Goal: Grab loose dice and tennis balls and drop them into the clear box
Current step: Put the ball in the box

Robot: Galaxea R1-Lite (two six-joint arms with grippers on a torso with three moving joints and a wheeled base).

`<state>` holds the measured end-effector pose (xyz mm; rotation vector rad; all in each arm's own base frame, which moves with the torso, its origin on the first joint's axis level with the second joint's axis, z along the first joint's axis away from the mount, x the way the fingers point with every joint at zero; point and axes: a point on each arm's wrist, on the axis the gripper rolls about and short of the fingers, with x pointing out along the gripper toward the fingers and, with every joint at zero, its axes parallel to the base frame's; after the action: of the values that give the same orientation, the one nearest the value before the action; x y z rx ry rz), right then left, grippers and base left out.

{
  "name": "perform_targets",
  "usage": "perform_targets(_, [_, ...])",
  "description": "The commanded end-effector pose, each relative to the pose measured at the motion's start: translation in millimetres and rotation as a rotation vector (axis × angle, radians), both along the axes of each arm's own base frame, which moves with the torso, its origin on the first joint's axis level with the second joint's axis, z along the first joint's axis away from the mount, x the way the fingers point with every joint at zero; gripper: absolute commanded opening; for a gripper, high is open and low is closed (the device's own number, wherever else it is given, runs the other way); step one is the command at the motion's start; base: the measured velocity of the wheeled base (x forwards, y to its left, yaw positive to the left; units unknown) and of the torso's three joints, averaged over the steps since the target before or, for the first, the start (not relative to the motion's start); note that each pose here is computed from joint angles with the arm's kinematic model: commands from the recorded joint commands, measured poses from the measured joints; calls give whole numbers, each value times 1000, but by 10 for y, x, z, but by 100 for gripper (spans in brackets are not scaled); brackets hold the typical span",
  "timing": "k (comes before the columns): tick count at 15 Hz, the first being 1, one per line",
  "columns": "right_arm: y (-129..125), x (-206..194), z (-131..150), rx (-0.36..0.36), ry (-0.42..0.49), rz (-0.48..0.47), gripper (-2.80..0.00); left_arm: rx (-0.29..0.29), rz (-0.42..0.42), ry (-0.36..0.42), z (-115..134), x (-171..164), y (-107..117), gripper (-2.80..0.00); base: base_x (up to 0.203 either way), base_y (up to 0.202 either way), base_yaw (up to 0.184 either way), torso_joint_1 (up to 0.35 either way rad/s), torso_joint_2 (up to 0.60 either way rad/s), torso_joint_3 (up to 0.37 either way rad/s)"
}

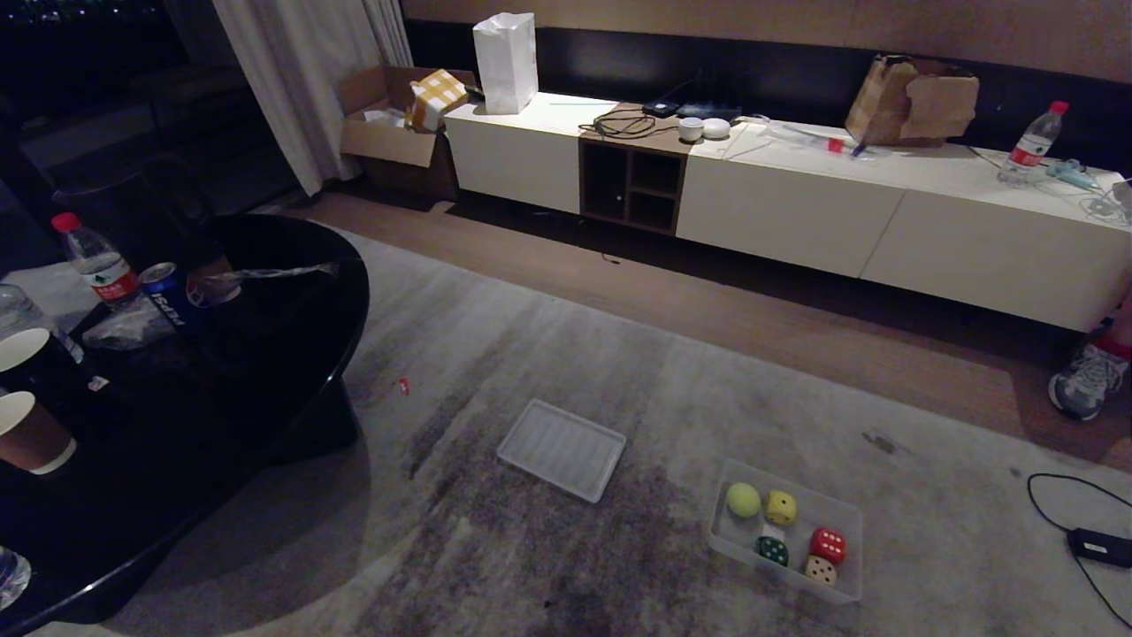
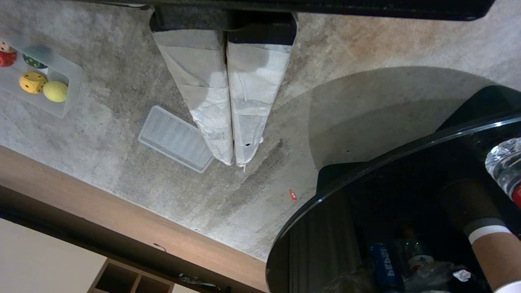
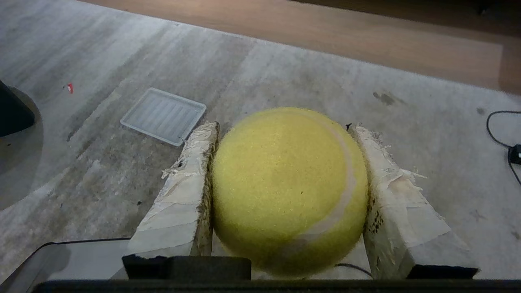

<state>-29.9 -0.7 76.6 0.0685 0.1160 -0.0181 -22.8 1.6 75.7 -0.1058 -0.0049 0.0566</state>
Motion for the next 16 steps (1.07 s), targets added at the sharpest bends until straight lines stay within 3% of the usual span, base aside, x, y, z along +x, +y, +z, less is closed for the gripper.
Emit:
perform_targets(1, [0,1,-1,0,2,-1,-280,-2,3,2,-3,2,0,-280,0,0,0,0,0,0])
perform_targets(16, [0,1,-2,0,3,-1,-280,-2,0,2,-3,2,0,-280,0,0,0,1,2,-165])
